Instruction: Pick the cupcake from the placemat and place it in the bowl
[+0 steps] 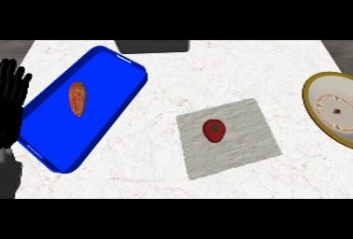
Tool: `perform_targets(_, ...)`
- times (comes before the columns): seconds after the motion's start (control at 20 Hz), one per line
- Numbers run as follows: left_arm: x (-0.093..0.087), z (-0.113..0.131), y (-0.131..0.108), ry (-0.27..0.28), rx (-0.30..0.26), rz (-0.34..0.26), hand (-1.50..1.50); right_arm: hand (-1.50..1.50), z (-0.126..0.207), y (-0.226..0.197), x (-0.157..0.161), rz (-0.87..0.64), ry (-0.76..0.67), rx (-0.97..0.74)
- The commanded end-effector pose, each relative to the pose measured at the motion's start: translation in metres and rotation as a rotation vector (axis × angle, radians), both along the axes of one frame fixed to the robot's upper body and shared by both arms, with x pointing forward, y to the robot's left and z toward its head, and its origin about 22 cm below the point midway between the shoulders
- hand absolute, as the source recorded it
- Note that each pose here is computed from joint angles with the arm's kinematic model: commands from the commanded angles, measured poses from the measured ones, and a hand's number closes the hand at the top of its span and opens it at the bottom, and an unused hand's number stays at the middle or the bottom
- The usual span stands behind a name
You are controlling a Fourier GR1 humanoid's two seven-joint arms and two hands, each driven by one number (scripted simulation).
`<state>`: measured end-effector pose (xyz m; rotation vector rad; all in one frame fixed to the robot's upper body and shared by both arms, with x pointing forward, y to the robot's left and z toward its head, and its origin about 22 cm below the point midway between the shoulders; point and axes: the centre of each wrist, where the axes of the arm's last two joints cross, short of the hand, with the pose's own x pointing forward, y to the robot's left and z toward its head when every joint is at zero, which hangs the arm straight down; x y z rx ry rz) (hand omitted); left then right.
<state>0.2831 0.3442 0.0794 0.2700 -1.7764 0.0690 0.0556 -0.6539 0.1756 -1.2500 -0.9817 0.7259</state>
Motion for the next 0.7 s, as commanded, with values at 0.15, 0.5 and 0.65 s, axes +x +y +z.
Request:
perform_targets(0.15,0.012,0.006,0.0,0.006,0.001,-0.021,0.0,1.5,0.055,-0.017,-0.021,0.168,-0.267,0.064)
perform_targets(0.5,0.012,0.013,-0.011,0.004,-0.003,-0.039,0.0,1.5,0.08,-0.016,-0.001,0.263,-0.348,0.26)
perform_targets(0.65,0.012,0.014,-0.017,0.002,0.008,-0.053,0.0,1.5,0.11,-0.011,0.017,0.246,-0.32,0.289)
